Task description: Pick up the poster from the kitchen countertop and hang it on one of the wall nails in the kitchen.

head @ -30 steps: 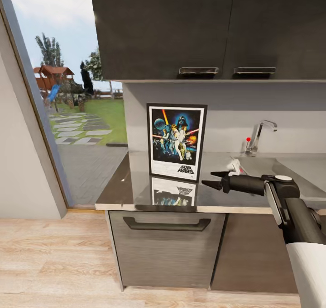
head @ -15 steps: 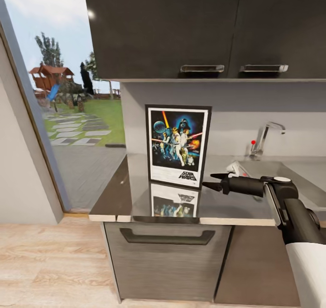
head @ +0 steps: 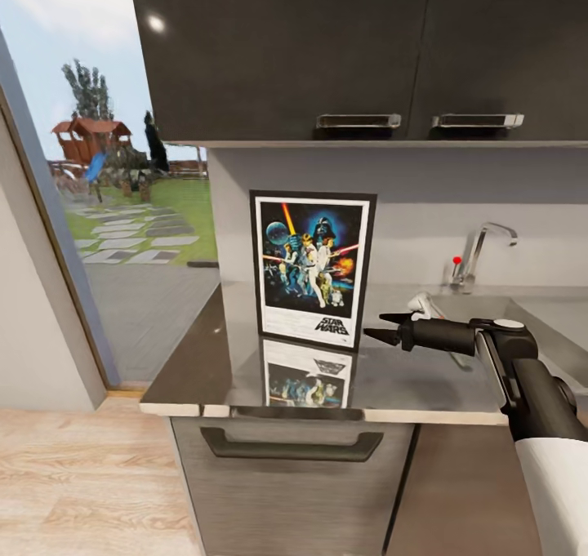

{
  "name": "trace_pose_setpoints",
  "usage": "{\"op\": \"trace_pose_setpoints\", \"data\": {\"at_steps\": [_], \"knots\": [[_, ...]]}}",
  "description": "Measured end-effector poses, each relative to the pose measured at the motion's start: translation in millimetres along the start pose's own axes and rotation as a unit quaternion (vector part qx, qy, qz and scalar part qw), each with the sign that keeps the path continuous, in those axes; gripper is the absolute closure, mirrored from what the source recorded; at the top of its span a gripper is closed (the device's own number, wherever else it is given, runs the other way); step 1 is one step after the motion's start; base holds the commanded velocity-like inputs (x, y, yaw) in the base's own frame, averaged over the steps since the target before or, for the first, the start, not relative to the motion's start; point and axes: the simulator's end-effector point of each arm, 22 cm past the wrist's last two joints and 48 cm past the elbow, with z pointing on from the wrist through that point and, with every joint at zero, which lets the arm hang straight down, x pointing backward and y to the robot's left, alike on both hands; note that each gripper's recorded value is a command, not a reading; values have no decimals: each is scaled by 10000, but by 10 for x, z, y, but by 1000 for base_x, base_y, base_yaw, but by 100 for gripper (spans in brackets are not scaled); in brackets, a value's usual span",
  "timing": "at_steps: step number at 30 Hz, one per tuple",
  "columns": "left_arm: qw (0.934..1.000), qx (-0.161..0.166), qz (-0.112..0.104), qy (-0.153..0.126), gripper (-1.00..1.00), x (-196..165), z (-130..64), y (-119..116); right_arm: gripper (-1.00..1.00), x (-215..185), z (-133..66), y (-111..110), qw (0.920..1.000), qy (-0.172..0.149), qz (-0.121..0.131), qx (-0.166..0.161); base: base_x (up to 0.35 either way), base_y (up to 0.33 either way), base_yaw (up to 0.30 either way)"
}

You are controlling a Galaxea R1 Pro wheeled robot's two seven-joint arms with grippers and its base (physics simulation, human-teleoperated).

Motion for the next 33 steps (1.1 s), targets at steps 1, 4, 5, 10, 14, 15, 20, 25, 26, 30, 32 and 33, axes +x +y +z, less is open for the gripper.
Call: {"op": "trace_pose_setpoints", "data": {"at_steps": [1,4,5,10,14,15,20,25,26,30,32,33], "knots": [[10000,1,0,0,-100,0,0,0,-100,-1,0,0,10000,-1,-1,0,27,-23,0],[10000,1,0,1,-100,0,0,-1,-100,3,1,-1,10000,2,2,0,10,-8,0],[10000,1,0,1,-100,0,1,0,-100,2,1,-1,10000,1,1,0,4,-3,0],[10000,2,2,1,-100,0,1,-1,-100,1,1,-1,10000,0,0,0,2,-1,0],[10000,-1,0,0,-100,0,0,1,-100,-1,0,0,10000,-1,-1,0,70,0,0],[10000,-1,0,-1,-100,0,-1,1,-100,-2,-1,1,10000,-1,-2,0,166,0,0],[10000,-1,0,-1,-100,0,-1,0,-100,3,-1,1,10000,1,2,-1,189,0,0],[10000,-5,-5,0,-100,0,0,4,-100,3,0,1,10000,-2,5,-4,45,0,0],[10000,-7,-6,0,-100,0,0,5,-100,3,0,2,10000,-2,5,-4,63,0,0],[10000,-10,-10,-2,-100,-1,-1,8,-100,0,-2,4,10000,-4,3,-4,172,0,0],[10000,-9,-9,-2,-100,-1,-2,8,-100,0,-2,5,10000,-5,5,-6,200,0,0],[10000,-8,-8,-1,-100,0,-1,7,-100,0,-1,5,10000,-6,6,-7,109,0,0]]}}
